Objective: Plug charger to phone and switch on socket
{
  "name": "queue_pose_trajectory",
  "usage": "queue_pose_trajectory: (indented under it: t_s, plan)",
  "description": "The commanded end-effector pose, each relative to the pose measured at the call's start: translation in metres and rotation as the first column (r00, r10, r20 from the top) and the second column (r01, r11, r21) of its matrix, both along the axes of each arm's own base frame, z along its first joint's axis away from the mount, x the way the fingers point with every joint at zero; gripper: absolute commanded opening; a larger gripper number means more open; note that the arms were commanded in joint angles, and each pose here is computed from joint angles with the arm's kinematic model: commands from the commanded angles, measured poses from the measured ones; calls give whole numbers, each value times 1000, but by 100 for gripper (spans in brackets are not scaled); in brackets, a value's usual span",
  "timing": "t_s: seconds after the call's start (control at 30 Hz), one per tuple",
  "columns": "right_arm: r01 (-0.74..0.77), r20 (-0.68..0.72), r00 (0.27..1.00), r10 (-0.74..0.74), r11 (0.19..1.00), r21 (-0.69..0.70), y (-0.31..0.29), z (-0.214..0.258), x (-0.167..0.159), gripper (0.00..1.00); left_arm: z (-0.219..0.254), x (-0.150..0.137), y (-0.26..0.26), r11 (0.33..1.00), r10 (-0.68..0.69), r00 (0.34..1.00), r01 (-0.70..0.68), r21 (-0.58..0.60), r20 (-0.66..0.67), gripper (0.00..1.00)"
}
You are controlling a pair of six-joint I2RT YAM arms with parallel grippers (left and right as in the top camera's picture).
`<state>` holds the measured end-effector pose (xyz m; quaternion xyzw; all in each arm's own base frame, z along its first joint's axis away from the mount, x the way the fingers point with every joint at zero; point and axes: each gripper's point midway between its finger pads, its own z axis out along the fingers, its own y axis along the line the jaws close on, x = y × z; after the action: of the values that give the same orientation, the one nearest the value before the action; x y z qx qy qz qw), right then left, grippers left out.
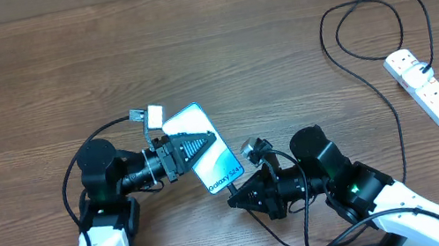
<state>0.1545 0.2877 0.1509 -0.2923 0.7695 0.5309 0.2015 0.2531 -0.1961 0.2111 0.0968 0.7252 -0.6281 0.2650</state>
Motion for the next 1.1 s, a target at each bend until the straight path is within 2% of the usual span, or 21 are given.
queue_pose_trajectory:
  t_s: [0.0,0.57,0.7,0.83,0.97,1.07]
  plan:
    - [64,171,982,-83,992,112,9,57,31,4,-11,-59,-25,958,-288,958,288,-18,-6,5]
    - [64,136,988,-75,995,80,7,49,27,5,-11,-60,-26,956,-292,956,292,-18,-5,4]
    - [28,121,992,-38,996,88,8,50,20,16,-13,-56,-26,963,-271,962,271,0,32,4]
    - [8,100,995,-16,997,82,8,47,15,26,-23,-44,-24,981,-193,981,193,35,13,4]
    - [11,64,998,-14,999,52,5,39,12,39,-47,-24,-18,993,-48,996,56,105,-79,4]
    - [30,56,998,-32,999,40,1,36,17,50,-80,-9,-5,972,131,970,-85,218,-205,4]
